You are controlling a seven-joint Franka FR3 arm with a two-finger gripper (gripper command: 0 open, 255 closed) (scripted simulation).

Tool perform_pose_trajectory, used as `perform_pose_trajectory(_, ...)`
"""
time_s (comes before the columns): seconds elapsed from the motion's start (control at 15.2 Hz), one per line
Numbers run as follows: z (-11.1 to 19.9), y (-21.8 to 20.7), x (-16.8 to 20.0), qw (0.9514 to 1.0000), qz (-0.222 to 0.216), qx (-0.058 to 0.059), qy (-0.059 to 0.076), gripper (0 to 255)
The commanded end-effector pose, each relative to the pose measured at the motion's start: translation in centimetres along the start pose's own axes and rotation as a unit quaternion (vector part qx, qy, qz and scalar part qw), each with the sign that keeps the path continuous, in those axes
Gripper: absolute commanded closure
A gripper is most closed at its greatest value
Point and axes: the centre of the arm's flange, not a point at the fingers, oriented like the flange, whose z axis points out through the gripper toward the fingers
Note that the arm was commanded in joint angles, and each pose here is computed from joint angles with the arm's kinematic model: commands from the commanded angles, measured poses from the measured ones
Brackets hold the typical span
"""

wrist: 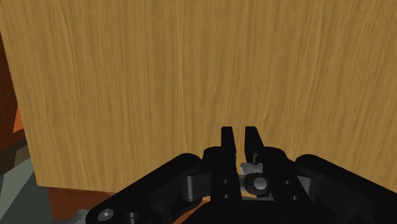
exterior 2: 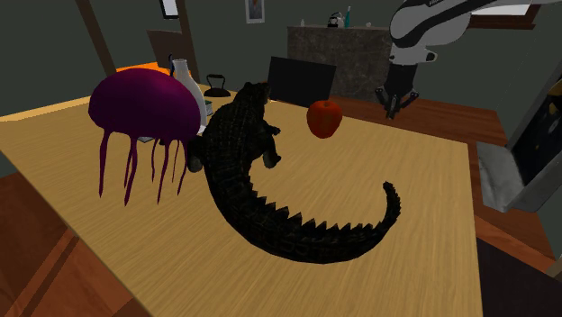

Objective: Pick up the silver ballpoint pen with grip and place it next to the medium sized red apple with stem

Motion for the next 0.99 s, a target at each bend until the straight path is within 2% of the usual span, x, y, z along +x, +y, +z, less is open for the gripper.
perform_pose_trajectory(0.0,1.1,-0.1,0.0,1.0000,0.000,0.000,0.000,255)
perform_pose_trajectory(0.66,6.6,-0.2,0.1,1.0000,0.000,0.000,0.000,255)
perform_pose_trajectory(0.92,6.6,-0.2,0.1,1.0000,0.000,0.000,0.000,255)
